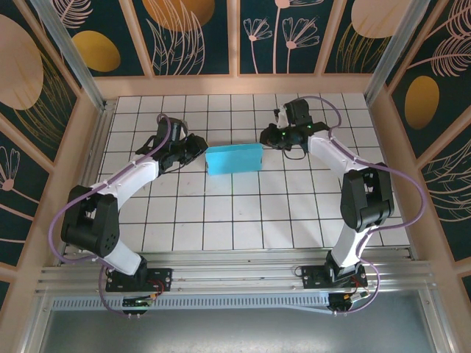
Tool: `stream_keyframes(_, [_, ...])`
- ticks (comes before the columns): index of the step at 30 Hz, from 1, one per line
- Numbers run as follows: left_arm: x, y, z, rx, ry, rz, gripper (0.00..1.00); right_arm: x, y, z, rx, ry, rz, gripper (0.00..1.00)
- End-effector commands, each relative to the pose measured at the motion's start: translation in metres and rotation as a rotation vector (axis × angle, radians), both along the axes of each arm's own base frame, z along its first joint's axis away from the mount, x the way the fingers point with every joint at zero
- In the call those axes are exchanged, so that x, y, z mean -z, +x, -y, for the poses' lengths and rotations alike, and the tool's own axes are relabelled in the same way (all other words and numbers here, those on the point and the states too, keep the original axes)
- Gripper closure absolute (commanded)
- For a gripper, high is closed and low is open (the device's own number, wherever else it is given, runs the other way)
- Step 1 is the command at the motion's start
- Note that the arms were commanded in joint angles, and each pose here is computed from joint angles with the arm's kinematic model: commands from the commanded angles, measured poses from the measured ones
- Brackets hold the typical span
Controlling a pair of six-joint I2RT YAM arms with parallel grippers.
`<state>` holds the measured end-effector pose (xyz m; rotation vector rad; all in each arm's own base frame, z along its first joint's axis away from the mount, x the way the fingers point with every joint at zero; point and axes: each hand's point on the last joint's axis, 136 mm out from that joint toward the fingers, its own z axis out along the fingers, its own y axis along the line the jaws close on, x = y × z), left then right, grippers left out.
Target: Fold the paper box
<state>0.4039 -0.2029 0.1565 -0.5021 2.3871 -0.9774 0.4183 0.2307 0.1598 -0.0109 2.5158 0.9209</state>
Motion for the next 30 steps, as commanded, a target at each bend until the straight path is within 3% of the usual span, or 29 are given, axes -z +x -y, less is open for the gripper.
stream_keyframes(1, [0.016,-0.007,-0.001,0.015,0.024,-0.032,0.83,0.014,-0.017,0.002,-0.017,-0.039,-0.027,0.88])
stream_keyframes(7, [0.03,-0.016,-0.005,0.015,0.049,-0.057,0.86,0.021,-0.021,0.008,-0.015,-0.076,-0.025,0.86])
stream_keyframes(13, [0.026,-0.018,-0.007,0.018,0.053,-0.045,0.86,-0.017,-0.009,0.003,-0.025,-0.055,0.047,0.8])
stream_keyframes(19, [-0.001,-0.009,-0.009,-0.005,0.056,0.014,0.65,-0.049,0.001,0.005,-0.004,-0.052,0.119,0.7])
stream_keyframes(30, [-0.012,-0.008,-0.008,-0.022,0.016,0.045,0.52,-0.028,0.006,0.009,-0.02,-0.038,0.09,0.51])
